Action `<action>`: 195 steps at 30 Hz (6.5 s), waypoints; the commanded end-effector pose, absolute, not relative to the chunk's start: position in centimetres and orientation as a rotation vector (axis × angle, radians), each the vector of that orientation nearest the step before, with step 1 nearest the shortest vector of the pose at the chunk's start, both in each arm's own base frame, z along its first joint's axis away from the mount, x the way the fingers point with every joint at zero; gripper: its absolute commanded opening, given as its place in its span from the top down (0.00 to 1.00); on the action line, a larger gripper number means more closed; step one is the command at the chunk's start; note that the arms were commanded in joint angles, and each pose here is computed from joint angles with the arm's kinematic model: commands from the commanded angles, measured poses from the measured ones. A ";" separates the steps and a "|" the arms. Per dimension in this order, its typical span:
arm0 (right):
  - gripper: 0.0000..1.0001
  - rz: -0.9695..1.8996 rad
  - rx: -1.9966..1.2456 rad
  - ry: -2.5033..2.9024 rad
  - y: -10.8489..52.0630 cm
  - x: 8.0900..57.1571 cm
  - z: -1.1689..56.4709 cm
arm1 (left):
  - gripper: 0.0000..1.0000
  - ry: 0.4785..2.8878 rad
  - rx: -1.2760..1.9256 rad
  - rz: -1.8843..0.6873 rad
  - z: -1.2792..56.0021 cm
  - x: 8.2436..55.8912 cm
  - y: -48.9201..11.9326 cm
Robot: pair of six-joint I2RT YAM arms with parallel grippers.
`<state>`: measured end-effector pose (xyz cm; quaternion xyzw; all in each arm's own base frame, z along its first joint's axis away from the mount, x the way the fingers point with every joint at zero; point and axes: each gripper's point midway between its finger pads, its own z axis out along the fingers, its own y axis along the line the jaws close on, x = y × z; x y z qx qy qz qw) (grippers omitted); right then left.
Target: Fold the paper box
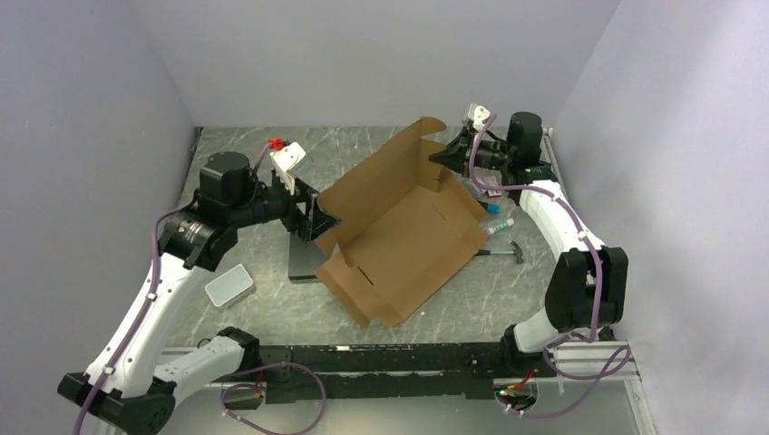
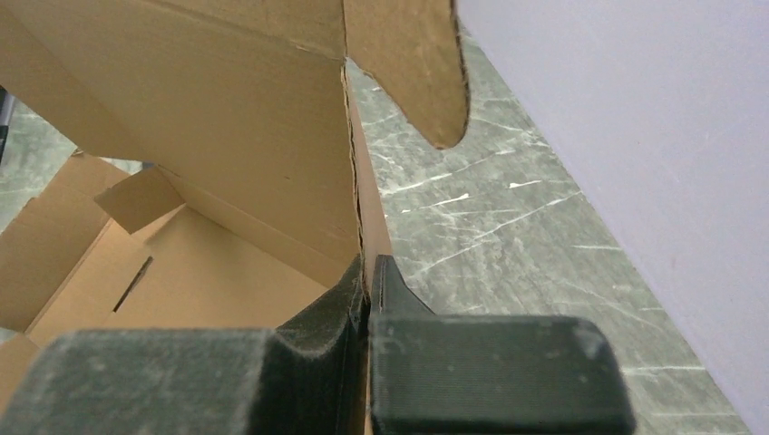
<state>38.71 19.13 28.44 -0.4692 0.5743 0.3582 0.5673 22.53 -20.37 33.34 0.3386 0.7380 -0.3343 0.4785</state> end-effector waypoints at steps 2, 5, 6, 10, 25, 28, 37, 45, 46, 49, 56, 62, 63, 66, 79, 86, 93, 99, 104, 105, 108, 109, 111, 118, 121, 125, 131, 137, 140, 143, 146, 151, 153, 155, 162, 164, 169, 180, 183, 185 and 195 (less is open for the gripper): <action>1.00 0.825 -1.124 1.269 19.3 38.0 30.4 | 0.17 1.819 0.718 -0.810 32.9 23.7 -20.4; 1.00 0.820 -1.119 1.274 19.2 38.1 30.3 | 0.25 1.848 0.679 -0.764 32.5 24.6 -19.9; 1.00 0.818 -1.117 1.277 19.2 38.1 30.3 | 0.28 1.856 0.671 -0.751 32.5 24.9 -19.8; 1.00 0.810 -1.099 1.293 19.1 38.5 30.1 | 0.35 1.890 0.635 -0.692 32.2 25.6 -19.1; 1.00 0.791 -1.072 1.325 19.0 39.2 29.6 | 0.60 1.906 0.638 -0.727 31.4 26.0 -19.7; 1.00 0.787 -1.072 1.329 19.0 39.2 29.5 | 0.50 1.886 0.649 -0.749 32.1 25.4 -19.9; 1.00 0.776 -1.070 1.341 18.9 39.5 29.2 | 0.57 1.943 0.612 -0.790 32.7 24.5 -19.8; 1.00 0.772 -1.069 1.345 18.9 39.6 29.1 | 0.66 2.013 0.568 -0.807 32.0 25.1 -20.1; 1.00 0.772 -1.069 1.346 18.9 39.5 29.1 | 0.66 2.015 0.568 -0.807 31.9 25.1 -20.1; 1.00 0.772 -1.069 1.346 19.0 39.6 29.1 | 0.67 2.022 0.565 -0.799 31.5 25.3 -20.0; 1.00 0.784 -1.077 1.343 19.2 39.4 29.0 | 0.92 1.987 0.574 -0.765 31.6 25.8 -19.8; 1.00 0.794 -1.082 1.341 19.3 39.2 28.9 | 0.85 1.940 0.597 -0.757 31.7 26.2 -20.0; 1.00 0.795 -1.081 1.343 19.3 39.3 28.9 | 0.84 1.934 0.601 -0.760 31.8 26.2 -20.1; 1.00 0.800 -1.083 1.344 19.4 39.2 28.8 | 0.83 1.923 0.607 -0.762 31.8 26.3 -20.2; 1.00 0.825 -1.085 1.355 19.7 39.0 28.4 | 1.00 1.843 0.636 -0.754 32.1 26.5 -20.4; 0.50 0.837 -1.040 1.417 19.0 39.1 28.0 | 1.00 1.816 0.661 -0.634 31.7 27.3 -19.2; 0.15 0.783 -0.893 1.559 14.8 40.3 25.1 | 1.00 1.726 0.743 -0.506 32.3 28.4 -18.4; 0.13 0.687 -0.743 1.801 9.9 43.6 18.7 | 1.00 1.665 0.826 -0.463 32.5 28.7 -18.5; 0.15 0.659 -0.724 1.860 9.1 44.6 16.4 | 1.00 1.604 0.885 -0.468 33.1 28.2 -18.9; 0.16 0.658 -0.724 1.861 9.2 44.8 16.2 | 1.00 1.594 0.894 -0.471 33.3 28.1 -19.0; 0.21 0.627 -0.726 1.882 9.2 45.4 15.5 | 1.00 1.578 0.915 -0.480 33.6 27.8 -19.2; 0.25 0.621 -0.727 1.885 9.2 45.6 15.4 | 1.00 1.570 0.922 -0.480 33.8 27.7 -19.2; 0.37 0.614 -0.737 1.890 9.1 45.8 15.3 | 1.00 1.562 0.931 -0.467 34.0 27.6 -19.1; 1.00 0.644 -0.768 1.814 9.8 44.7 18.0 | 1.00 1.543 0.919 -0.377 35.7 28.4 -18.1; 1.00 0.673 -0.736 1.750 10.4 44.2 20.5 | 1.00 1.510 0.928 -0.356 37.1 28.7 -18.1; 1.00 0.668 -0.650 1.642 10.9 44.0 24.1 | 1.00 1.466 0.955 -0.366 39.1 29.0 -18.8; 1.00 0.531 -0.587 1.504 12.5 44.3 24.0 | 1.00 1.443 1.000 -0.398 39.1 29.4 -19.8; 1.00 0.414 -0.585 1.453 14.0 44.9 20.6 | 1.00 1.466 1.026 -0.471 36.9 29.0 -20.9; 1.00 0.405 -0.598 1.446 14.0 44.4 19.7 | 1.00 1.486 1.010 -0.518 36.4 28.5 -21.3; 1.00 0.417 -0.623 1.445 14.1 43.5 19.1 | 1.00 1.525 0.970 -0.575 35.7 28.1 -21.4; 1.00 0.430 -0.637 1.441 14.3 42.7 18.6 | 1.00 1.563 0.903 -0.610 35.3 27.9 -21.4; 1.00 0.436 -0.603 1.506 14.0 43.0 17.3 | 1.00 1.591 0.771 -0.651 35.5 27.8 -21.0; 1.00 0.445 -0.610 1.505 14.1 42.7 17.0 | 1.00 1.603 0.746 -0.653 35.4 27.8 -20.8; 1.00 0.444 -0.617 1.509 14.2 42.5 16.8 | 1.00 1.621 0.727 -0.649 35.1 27.9 -20.7; 1.00 0.456 -0.642 1.507 14.3 41.4 16.2 | 1.00 1.653 0.677 -0.687 35.1 28.0 -20.8; 1.00 0.469 -0.641 1.500 14.5 41.2 16.3 | 1.00 1.652 0.661 -0.693 35.3 28.0 -20.8; 1.00 0.433 -0.670 1.498 14.5 41.4 16.3 | 1.00 1.663 0.623 -0.683 35.6 28.1 -20.4; 1.00 0.309 -0.655 1.567 13.8 43.3 15.6 | 1.00 1.708 0.528 -0.685 35.1 29.2 -20.2; 1.00 0.306 -0.680 1.556 14.5 43.1 15.6 | 1.00 1.719 0.509 -0.674 35.0 29.4 -20.0; 1.00 0.307 -0.698 1.547 14.9 42.9 15.5 | 1.00 1.723 0.501 -0.670 35.0 29.4 -19.9; 1.00 0.279 -0.745 1.528 15.5 42.7 15.3 | 1.00 1.756 0.470 -0.662 34.4 30.0 -19.8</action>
